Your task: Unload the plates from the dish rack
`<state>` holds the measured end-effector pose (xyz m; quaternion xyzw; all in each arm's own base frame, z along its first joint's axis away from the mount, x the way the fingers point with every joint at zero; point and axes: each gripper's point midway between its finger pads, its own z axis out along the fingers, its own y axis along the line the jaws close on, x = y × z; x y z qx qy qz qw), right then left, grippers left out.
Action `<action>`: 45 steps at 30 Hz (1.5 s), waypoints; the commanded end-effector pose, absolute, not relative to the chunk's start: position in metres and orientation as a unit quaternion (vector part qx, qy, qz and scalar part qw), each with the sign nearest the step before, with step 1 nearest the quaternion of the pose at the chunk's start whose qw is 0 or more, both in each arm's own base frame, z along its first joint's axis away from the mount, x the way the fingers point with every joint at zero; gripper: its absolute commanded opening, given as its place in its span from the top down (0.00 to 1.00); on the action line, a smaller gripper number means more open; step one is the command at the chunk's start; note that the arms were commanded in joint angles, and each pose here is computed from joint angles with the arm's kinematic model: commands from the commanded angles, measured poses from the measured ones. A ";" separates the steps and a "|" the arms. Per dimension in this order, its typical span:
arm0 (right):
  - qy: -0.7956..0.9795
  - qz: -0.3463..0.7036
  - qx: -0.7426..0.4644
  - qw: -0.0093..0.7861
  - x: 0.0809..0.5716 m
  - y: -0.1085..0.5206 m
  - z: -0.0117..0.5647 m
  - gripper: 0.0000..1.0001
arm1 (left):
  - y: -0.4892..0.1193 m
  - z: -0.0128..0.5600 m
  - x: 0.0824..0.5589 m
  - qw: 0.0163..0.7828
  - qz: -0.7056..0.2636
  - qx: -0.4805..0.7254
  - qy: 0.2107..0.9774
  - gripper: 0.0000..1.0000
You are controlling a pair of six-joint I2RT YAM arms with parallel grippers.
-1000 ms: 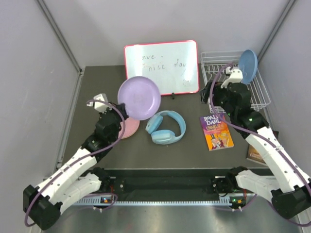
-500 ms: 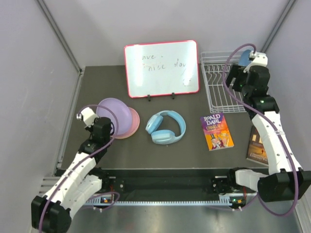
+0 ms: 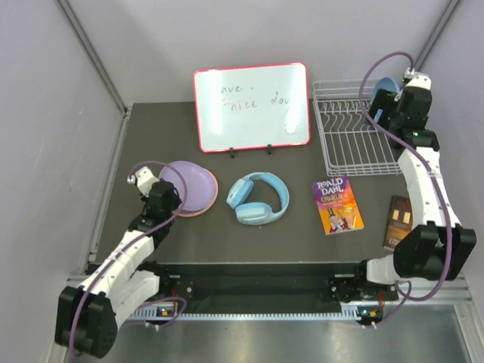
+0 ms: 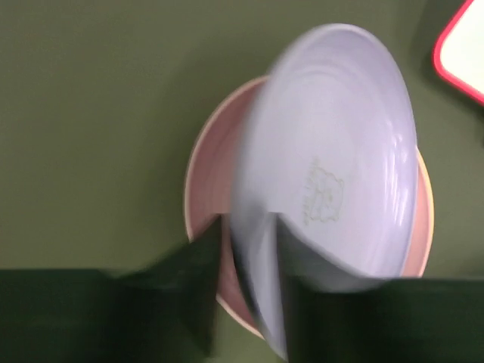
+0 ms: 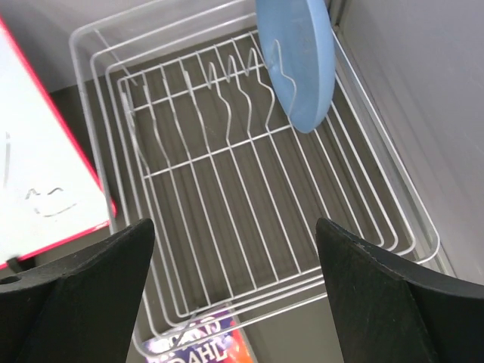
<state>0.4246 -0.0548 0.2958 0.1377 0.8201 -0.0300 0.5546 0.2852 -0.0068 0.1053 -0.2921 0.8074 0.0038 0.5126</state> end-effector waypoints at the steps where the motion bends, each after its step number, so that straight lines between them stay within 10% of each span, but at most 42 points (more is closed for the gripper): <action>1: 0.810 -0.038 0.148 0.566 0.441 -0.071 0.309 0.12 | -0.029 0.105 0.298 0.513 -0.053 -0.272 0.812 0.29; 4: 0.810 -0.051 0.154 0.563 0.449 -0.079 0.306 0.12 | -0.029 0.109 0.299 0.515 -0.050 -0.268 0.813 0.01; 26: 0.819 -0.244 0.090 0.512 0.570 -0.162 0.251 0.18 | -0.044 0.187 0.314 0.577 -0.109 -0.233 0.775 0.01; 45: 0.833 -0.279 0.064 0.473 0.585 -0.162 0.213 0.99 | -0.051 0.172 0.324 0.563 -0.101 -0.205 0.795 0.01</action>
